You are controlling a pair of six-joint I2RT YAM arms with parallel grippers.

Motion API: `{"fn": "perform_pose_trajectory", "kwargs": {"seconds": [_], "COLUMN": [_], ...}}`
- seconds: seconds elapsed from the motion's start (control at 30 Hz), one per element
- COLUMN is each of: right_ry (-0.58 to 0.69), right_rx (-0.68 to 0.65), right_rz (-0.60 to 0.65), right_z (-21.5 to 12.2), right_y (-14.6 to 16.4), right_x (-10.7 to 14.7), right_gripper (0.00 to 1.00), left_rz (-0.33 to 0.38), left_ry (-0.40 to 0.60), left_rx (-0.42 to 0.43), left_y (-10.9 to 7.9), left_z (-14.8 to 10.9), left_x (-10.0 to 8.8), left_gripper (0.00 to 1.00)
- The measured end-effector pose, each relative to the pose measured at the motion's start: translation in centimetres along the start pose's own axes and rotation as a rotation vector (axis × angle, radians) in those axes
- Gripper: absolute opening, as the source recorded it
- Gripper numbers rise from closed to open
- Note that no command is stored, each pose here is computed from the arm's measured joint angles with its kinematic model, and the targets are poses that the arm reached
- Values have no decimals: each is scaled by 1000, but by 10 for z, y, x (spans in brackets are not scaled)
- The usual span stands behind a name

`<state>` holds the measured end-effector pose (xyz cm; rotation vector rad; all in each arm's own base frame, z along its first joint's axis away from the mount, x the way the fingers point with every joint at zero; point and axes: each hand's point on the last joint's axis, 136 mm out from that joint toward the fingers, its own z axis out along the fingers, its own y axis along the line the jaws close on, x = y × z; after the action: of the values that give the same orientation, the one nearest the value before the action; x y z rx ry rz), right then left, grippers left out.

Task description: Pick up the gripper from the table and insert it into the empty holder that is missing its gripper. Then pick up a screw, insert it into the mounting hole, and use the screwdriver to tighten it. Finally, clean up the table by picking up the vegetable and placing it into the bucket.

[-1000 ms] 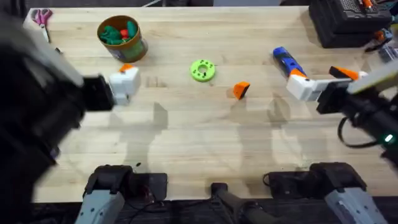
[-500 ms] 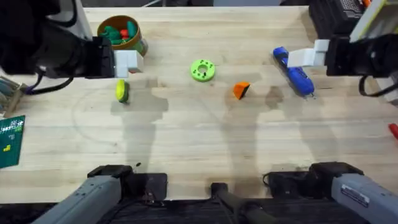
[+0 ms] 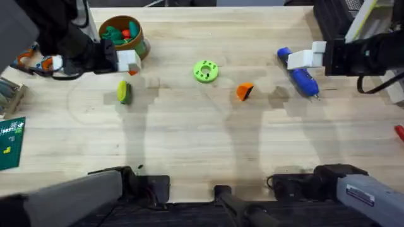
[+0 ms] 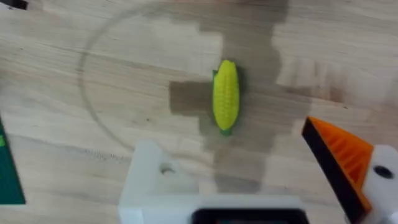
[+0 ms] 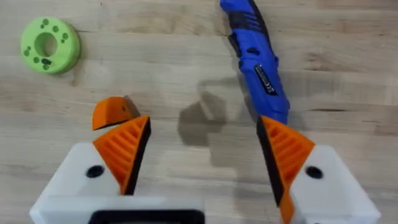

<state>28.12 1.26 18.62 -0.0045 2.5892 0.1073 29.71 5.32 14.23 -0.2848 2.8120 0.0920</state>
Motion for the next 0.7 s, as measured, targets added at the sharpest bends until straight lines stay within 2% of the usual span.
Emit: {"fn": "perform_pose_trajectory", "kwargs": {"seconds": [0.23, 0.4, 0.53, 0.63, 0.7], "right_ry": [0, -1, 0, 0, 0], "right_rx": [0, 0, 0, 0, 0], "right_rz": [0, 0, 0, 0, 0], "right_z": [0, 0, 0, 0, 0], "right_y": [0, 0, 0, 0, 0], "right_x": [0, 0, 0, 0, 0], "right_gripper": [993, 994, 994, 994, 994], "left_rz": [13, 18, 13, 9, 4], "left_ry": [84, 88, 130, 145, 148], "left_rx": [22, 43, 50, 80, 89], "left_y": [9, 9, 9, 5, 4], "left_z": [58, 90, 112, 116, 117], "left_x": [15, 8, 12, 14, 14], "left_gripper": [988, 987, 987, 991, 918]}}
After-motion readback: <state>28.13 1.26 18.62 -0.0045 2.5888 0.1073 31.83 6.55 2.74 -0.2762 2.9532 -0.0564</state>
